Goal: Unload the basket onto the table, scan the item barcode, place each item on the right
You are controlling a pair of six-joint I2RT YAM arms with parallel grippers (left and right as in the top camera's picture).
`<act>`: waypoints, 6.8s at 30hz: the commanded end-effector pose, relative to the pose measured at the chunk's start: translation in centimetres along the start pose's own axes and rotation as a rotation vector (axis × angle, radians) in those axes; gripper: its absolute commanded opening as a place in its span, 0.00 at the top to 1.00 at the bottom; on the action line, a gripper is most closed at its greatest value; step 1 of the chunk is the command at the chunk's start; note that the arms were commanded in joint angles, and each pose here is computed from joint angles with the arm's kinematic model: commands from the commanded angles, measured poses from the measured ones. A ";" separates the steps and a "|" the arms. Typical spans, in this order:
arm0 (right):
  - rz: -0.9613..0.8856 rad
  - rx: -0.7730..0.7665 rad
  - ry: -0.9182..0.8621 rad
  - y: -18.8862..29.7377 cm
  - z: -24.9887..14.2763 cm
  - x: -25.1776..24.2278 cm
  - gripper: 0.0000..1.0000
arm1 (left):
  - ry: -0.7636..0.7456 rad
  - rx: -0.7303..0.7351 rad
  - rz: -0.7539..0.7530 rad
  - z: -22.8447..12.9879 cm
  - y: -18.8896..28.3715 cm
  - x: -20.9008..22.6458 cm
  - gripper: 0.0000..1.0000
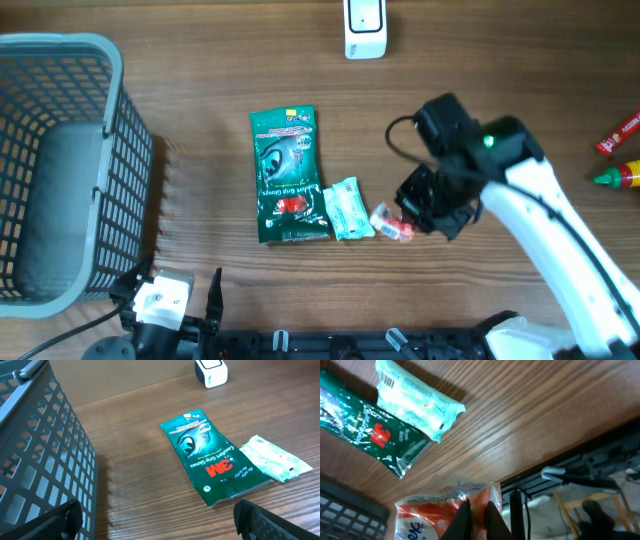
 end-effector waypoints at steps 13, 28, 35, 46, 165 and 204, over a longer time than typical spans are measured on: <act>0.179 -0.407 0.014 2.5 1.5 2.0 0.96 | -0.007 -0.009 0.001 0.0 0.1 0.0 0.00; 0.400 -0.955 0.356 5.6 7.4 12.9 0.96 | -0.007 -0.009 0.001 0.0 0.1 0.0 0.00; 0.472 -1.052 0.242 3.3 11.9 18.1 0.96 | -0.007 -0.009 0.001 0.0 0.1 0.0 0.00; 0.846 -1.062 0.376 0.8 20.3 27.6 0.96 | -0.007 -0.009 0.001 0.0 0.1 0.0 0.00; 0.178 0.067 -0.114 -21.3 2.1 2.8 0.42 | -0.007 -0.009 0.001 0.0 0.1 0.0 0.00; 0.098 -0.146 0.253 -17.0 7.7 4.8 0.41 | -0.007 -0.009 0.001 0.0 0.1 0.0 0.00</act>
Point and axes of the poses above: each gripper's point midway between its finger pads, its own y axis back along the fingers, its own x axis along the line the jaws close on, z = x × y, the point moved 2 cm from there along y, back along the fingers, and after that the axes turned 8 degrees about -y, right-handed, at the moved point
